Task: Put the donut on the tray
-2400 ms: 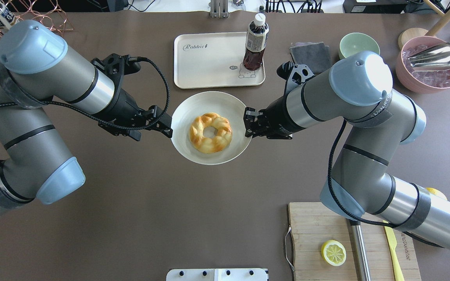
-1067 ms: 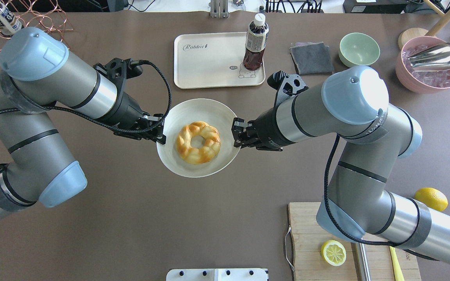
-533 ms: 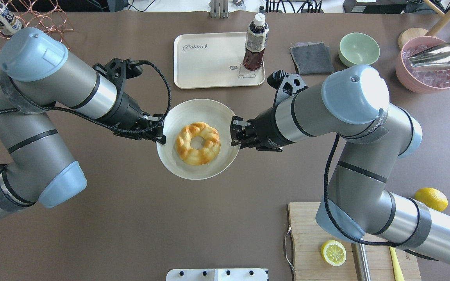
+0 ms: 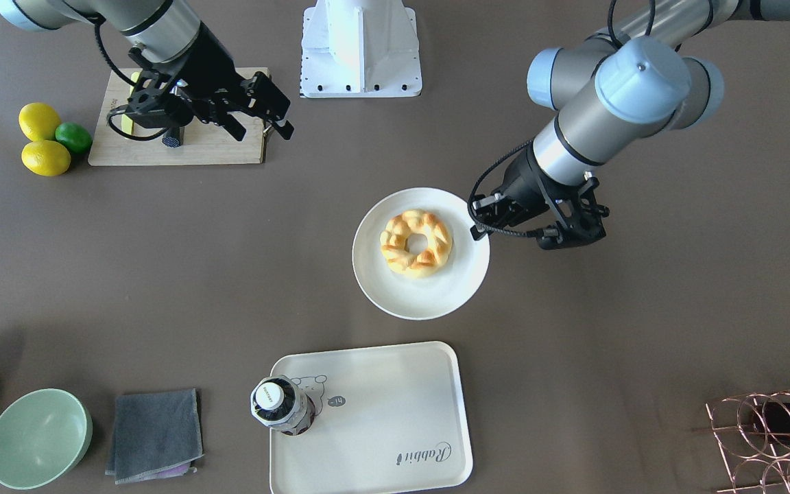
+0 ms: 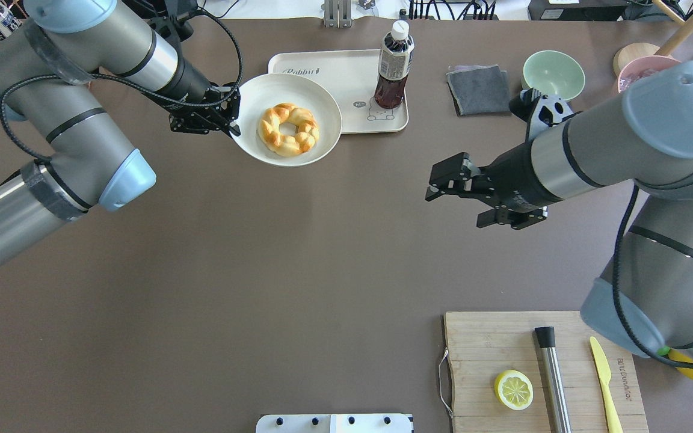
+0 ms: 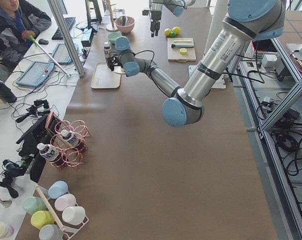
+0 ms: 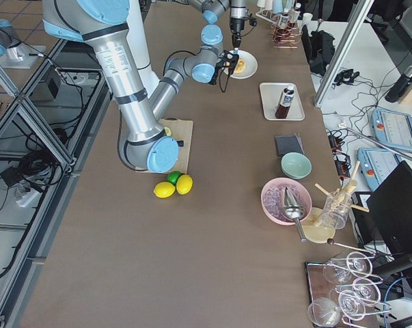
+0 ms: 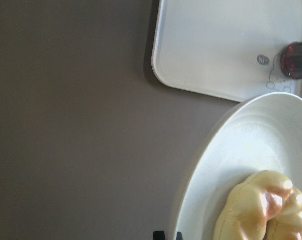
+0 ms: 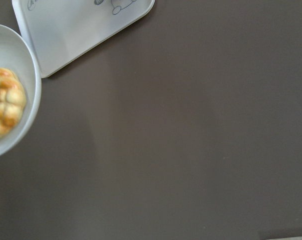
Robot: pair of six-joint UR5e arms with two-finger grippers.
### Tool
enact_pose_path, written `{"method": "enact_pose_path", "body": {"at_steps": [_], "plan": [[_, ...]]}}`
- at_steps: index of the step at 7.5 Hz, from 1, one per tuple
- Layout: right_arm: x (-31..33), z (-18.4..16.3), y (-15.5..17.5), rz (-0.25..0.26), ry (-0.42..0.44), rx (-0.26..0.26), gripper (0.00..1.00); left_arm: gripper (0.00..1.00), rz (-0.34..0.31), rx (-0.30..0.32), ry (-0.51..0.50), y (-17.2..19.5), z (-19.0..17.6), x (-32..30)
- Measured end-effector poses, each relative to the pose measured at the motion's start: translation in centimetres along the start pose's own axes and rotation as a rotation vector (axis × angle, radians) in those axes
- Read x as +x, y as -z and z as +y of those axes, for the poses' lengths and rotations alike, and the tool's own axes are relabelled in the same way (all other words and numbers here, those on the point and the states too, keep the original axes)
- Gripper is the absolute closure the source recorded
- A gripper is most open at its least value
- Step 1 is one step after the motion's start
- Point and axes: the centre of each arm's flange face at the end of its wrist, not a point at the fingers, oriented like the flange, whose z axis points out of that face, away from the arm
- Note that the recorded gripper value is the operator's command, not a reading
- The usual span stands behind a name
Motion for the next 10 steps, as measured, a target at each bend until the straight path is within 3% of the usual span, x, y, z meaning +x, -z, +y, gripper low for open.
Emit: {"method": "enact_pose_path", "body": {"at_steps": [2, 4, 7, 10], "plan": [[6.6, -3.0, 2.7, 0.064, 0.088, 0.008, 0.0, 1.0, 0.014, 0.059, 0.113, -3.5, -6.2, -0.3], [14.1, -5.9, 5.8, 0.129, 0.204, -0.004, 0.0, 1.0, 0.049, 0.141, 0.219, -6.7, -8.7, 0.9], [24.1, -8.5, 11.4, 0.17, 0.323, -0.024, 0.0, 1.0, 0.088, 0.213, 0.292, -11.0, -9.3, 3.2], [28.3, -9.5, 13.4, 0.195, 0.326, -0.006, 0.0, 1.0, 0.111, 0.239, 0.319, -14.8, -8.0, 3.3]]}}
